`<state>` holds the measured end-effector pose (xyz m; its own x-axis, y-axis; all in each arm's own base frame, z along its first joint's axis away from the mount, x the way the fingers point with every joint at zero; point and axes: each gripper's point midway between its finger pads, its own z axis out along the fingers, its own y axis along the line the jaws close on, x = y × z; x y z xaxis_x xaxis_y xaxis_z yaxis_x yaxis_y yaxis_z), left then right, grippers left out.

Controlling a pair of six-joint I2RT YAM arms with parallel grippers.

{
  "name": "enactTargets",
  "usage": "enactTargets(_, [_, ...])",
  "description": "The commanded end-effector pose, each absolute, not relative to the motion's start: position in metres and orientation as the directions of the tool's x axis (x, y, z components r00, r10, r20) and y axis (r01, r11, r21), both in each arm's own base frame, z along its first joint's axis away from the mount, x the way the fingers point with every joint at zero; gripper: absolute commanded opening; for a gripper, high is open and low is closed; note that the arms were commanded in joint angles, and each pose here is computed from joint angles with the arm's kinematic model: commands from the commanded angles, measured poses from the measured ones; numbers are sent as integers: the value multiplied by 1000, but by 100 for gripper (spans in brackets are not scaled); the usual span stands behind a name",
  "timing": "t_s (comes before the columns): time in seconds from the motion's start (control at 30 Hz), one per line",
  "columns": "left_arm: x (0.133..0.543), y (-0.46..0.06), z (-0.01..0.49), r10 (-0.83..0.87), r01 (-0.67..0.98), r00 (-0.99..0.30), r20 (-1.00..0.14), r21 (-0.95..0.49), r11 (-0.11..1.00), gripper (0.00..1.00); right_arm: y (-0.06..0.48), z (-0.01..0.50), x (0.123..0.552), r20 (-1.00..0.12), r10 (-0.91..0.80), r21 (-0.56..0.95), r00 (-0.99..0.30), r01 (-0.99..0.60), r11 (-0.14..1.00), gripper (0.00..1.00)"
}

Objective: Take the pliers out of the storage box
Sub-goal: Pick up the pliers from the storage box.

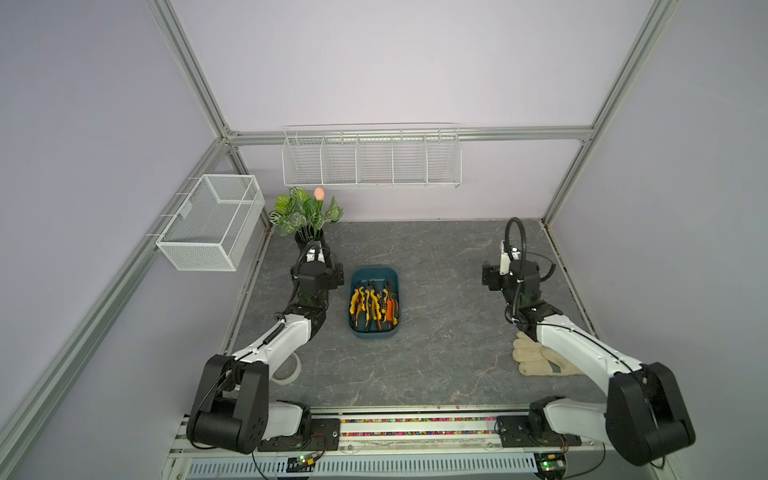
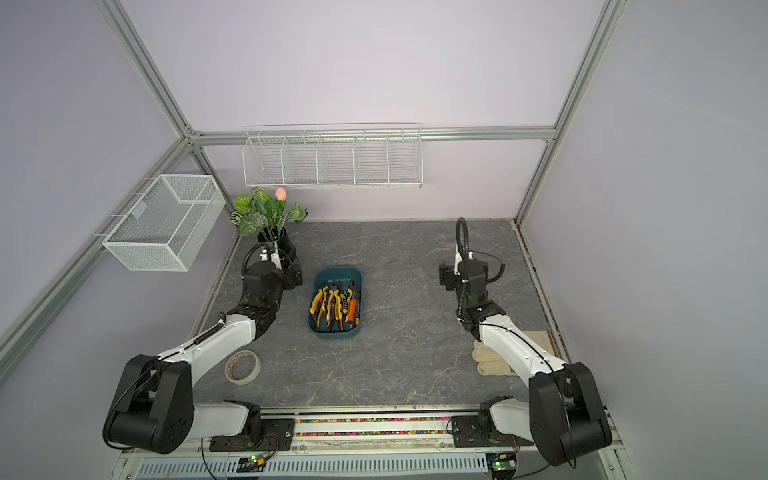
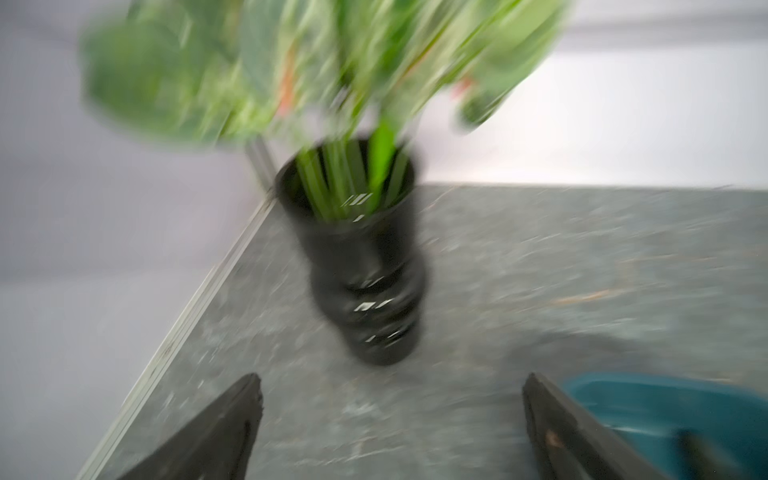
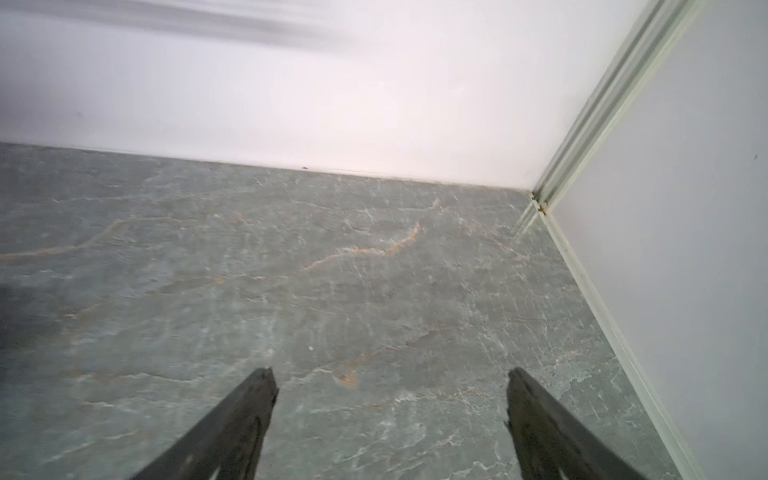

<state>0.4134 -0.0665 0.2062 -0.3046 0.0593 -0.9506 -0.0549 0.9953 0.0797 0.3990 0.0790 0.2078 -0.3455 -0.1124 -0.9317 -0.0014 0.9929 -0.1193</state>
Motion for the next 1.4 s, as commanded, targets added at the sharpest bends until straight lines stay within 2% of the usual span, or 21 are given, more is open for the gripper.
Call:
enactTargets(0.0, [393, -85, 211, 28, -52, -423, -906, 55, 997, 99, 100, 198, 380, -822, -230, -277, -521, 13, 961, 89])
enactTargets(0.07, [387, -98, 223, -53, -28, -446, -894, -45, 999, 99, 142, 195, 377, -757, -317, -305, -572, -120, 945, 89])
enactTargets(0.1, [382, -103, 225, -98, -21, -466, -879, -99, 995, 99, 163, 188, 374, -728, -322, -263, -606, -187, 947, 89])
enactTargets(0.23, [360, -115, 235, -202, 12, -523, -828, -245, 970, 99, 227, 170, 368, -666, -202, 48, -718, -311, 949, 89])
enactTargets(0.37, [346, -130, 225, -176, 65, -626, -760, -276, 959, 99, 243, 164, 367, -633, -73, 199, -771, -253, 947, 89])
enactTargets(0.43, [341, -146, 214, -130, 116, -708, -694, -297, 948, 99, 234, 157, 367, -589, -5, 218, -808, -164, 962, 98])
enactTargets(0.47, [339, -152, 208, -107, 132, -747, -657, -304, 944, 99, 234, 152, 366, -558, 12, 241, -830, -149, 959, 97])
enactTargets(0.5, [337, -157, 201, -97, 127, -789, -607, -315, 940, 95, 234, 149, 365, -534, 15, 264, -845, -150, 953, 91])
enactTargets(0.53, [335, -159, 194, -100, 103, -824, -558, -322, 941, 95, 232, 145, 363, -515, 15, 269, -857, -145, 952, 82])
enactTargets(0.57, [333, -160, 188, -103, 86, -847, -522, -326, 942, 98, 230, 143, 361, -505, 12, 270, -863, -145, 952, 83])
enactTargets(0.6, [332, -161, 181, -111, 67, -864, -491, -332, 941, 100, 229, 139, 358, -493, -1, 275, -870, -156, 949, 87])
enactTargets(0.67, [329, -156, 166, -165, -14, -888, -430, -331, 943, 100, 225, 133, 352, -471, -3, 290, -882, -158, 944, 88])
enactTargets(0.77, [324, -158, 145, -144, -30, -928, -344, -315, 949, 90, 209, 124, 344, -438, 49, 327, -897, -108, 939, 78])
enactTargets(0.8, [322, -158, 138, -141, -40, -939, -314, -307, 951, 90, 203, 122, 341, -433, 55, 323, -900, -98, 941, 78])
enactTargets(0.9, [314, -162, 125, -122, -40, -962, -246, -315, 948, 74, 186, 120, 334, -439, 46, 280, -897, -88, 956, 83])
enactTargets(1.0, [302, -156, 118, -107, -44, -972, -207, -285, 957, 63, 176, 118, 327, -446, 39, 254, -894, -84, 964, 83])
enactTargets(1.17, [290, -138, 116, -88, -46, -974, -208, -201, 979, 63, 171, 114, 324, -443, 18, 233, -896, -96, 968, 84])
enactTargets(1.37, [294, -137, 110, -93, -55, -974, -207, -184, 981, 60, 175, 103, 329, -433, -1, 230, -902, -112, 967, 84])
